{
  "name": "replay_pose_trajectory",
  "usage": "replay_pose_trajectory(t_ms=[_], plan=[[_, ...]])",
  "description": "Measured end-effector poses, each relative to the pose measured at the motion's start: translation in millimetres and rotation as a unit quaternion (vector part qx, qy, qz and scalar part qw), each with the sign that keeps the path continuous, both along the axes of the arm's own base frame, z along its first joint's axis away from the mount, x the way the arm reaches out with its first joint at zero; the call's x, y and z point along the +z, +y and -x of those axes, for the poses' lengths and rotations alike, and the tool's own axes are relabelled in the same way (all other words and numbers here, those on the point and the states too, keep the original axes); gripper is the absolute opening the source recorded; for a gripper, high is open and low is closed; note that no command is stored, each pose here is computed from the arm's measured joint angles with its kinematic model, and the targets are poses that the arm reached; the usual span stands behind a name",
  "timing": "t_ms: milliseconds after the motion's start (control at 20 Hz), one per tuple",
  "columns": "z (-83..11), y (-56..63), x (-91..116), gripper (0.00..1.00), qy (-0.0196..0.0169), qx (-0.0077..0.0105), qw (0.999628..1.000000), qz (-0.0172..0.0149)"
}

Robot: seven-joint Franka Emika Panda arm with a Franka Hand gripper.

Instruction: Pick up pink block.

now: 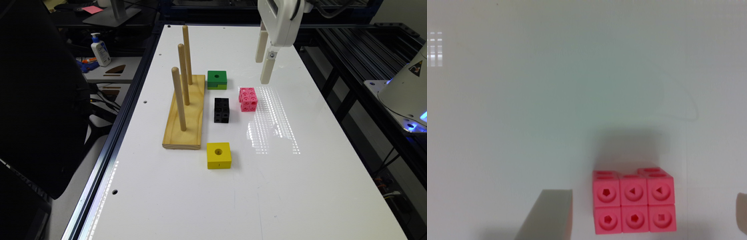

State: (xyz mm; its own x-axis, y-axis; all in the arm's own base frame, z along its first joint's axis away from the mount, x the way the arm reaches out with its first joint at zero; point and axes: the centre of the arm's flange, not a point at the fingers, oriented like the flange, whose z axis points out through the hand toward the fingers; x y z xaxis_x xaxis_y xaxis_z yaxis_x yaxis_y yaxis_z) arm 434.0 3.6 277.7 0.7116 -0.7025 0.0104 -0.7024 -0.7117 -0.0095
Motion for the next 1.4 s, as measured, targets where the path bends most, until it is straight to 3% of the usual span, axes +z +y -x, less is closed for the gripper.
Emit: replay_pose_trajectory(t_ms=[150,400,900,1100,1400], plan=[[-1.4,0.1,-21,1.00,0.0029,0.0001,0.999996,-0.0002],[-4.8,0.4,-50,1.00,-0.0004,0.0002,1.000000,-0.0006],[-10.7,2.5,-50,1.00,-0.0055,0.0015,0.999984,-0.0010],[-9.9,2.9,-59,1.00,-0.0014,0.0018,0.999997,-0.0011],[-17.5,4.8,-83,1.00,-0.0030,0.0028,0.999990,-0.0021]])
